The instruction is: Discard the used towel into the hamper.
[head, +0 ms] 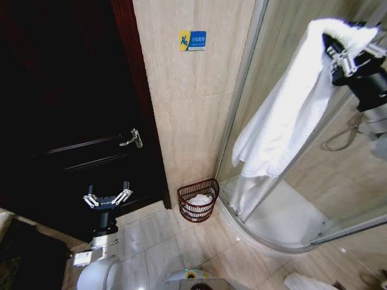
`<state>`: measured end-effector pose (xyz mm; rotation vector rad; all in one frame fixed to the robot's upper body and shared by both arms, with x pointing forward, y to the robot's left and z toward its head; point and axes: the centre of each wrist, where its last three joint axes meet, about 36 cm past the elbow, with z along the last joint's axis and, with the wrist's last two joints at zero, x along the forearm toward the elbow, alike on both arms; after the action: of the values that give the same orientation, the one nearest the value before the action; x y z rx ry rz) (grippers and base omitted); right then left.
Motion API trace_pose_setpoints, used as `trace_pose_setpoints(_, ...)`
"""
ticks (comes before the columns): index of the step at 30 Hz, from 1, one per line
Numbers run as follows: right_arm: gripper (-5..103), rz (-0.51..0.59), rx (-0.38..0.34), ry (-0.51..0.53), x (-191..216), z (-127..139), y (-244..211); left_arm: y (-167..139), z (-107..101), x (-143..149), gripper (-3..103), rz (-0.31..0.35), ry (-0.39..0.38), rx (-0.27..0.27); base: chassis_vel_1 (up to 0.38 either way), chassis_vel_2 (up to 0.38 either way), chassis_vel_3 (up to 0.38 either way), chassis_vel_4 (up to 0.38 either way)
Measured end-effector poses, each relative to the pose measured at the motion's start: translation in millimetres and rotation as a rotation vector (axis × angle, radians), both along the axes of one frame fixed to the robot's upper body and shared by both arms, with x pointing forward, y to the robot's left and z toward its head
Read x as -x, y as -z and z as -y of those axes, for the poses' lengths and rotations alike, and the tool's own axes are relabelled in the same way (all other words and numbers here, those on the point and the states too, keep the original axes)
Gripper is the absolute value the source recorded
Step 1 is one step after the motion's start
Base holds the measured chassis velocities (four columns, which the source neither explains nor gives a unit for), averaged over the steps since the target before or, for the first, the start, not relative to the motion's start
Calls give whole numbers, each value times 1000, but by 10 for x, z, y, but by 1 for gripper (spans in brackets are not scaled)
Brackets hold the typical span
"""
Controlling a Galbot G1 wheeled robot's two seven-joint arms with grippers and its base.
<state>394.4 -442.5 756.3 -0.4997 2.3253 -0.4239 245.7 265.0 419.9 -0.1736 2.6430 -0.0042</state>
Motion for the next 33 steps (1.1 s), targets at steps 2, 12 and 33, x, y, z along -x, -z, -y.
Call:
trace_pose_setpoints(2,5,6,-1,-6,0,-13,-24,-4,9,14,100,1,-8,5,0,0,0,0)
trace_pose_setpoints(12,5,33,-14,-37,-61,-46,-102,-116,44,134,100,24,-99,48,0,0,0,0)
trace_pose_setpoints(33,5,40,-24,-43,-78,-44,-95,-209,-29,146,100,43,-115,24,56,46,50,47)
